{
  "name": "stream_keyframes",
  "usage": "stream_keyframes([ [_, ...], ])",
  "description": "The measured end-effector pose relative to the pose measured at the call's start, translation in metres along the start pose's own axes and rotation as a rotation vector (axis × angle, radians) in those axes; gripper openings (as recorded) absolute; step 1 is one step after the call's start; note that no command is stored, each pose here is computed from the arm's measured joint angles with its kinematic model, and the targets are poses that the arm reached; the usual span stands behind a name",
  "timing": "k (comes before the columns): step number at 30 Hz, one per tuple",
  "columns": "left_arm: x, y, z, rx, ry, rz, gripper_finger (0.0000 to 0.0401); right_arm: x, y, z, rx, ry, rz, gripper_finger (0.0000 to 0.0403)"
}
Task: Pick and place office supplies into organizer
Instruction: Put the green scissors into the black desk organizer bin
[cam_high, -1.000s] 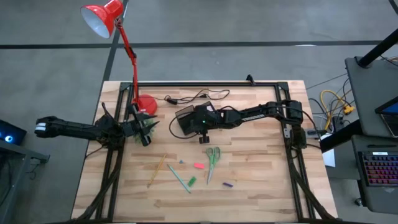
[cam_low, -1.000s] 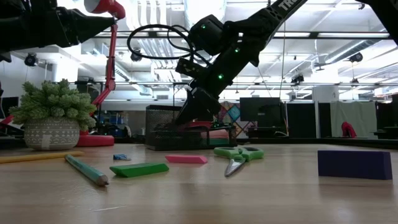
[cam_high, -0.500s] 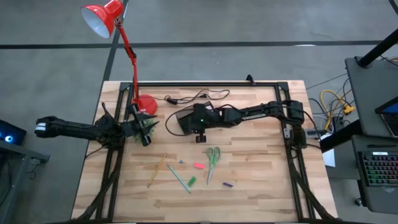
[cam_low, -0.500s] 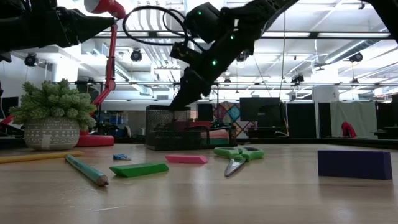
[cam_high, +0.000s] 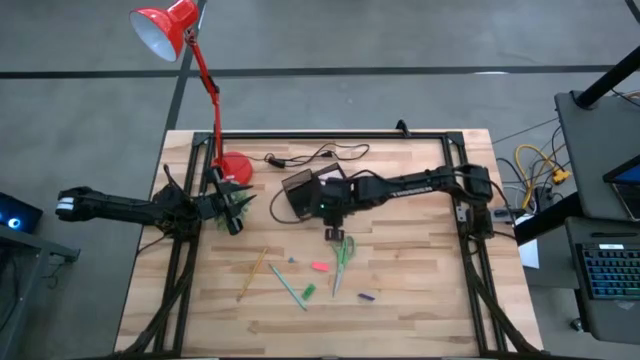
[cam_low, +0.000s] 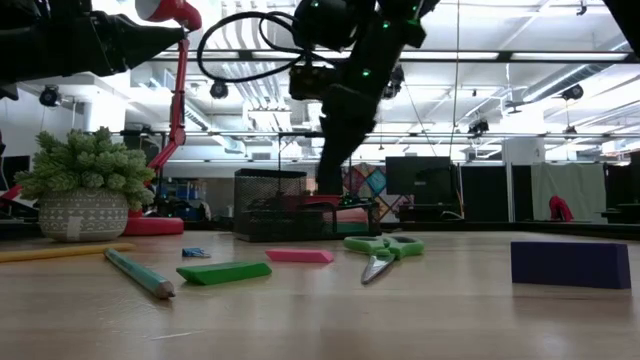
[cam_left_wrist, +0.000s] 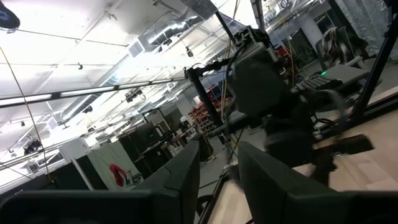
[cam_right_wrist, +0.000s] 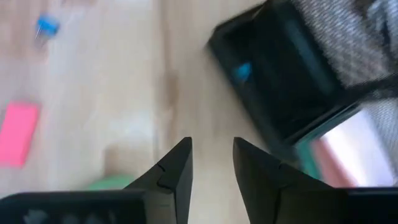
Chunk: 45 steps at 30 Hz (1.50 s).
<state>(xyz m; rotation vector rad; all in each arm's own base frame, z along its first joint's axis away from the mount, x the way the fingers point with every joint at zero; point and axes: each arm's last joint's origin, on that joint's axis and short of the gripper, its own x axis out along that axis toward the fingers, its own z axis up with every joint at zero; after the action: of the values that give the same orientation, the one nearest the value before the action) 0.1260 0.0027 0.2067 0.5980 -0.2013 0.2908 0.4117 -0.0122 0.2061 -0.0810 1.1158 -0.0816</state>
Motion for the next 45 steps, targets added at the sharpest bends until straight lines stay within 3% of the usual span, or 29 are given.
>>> stream_keyframes([
  [6, 0.0, 0.0, 0.0, 0.0, 0.0, 0.0, 0.0096, -0.004, 0.027, -0.014, -0.066, 0.139, 0.033, 0.0099],
  [11, 0.0, 0.0, 0.0, 0.0, 0.0, 0.0, 0.0096, -0.006, 0.043, -0.022, -0.046, 0.21, 0.04, 0.0099],
  [20, 0.0, 0.0, 0.0, 0.0, 0.0, 0.0, 0.0096, -0.003, 0.045, -0.038, 0.283, 0.323, -0.023, 0.0096],
  [30, 0.0, 0.0, 0.0, 0.0, 0.0, 0.0, 0.0096, 0.01, 0.046, -0.053, 0.372, 0.345, -0.044, 0.0102],
  [45, 0.0, 0.0, 0.0, 0.0, 0.001, 0.0, 0.0096, 0.021, 0.047, -0.064, 0.611, 0.341, -0.087, 0.0128],
])
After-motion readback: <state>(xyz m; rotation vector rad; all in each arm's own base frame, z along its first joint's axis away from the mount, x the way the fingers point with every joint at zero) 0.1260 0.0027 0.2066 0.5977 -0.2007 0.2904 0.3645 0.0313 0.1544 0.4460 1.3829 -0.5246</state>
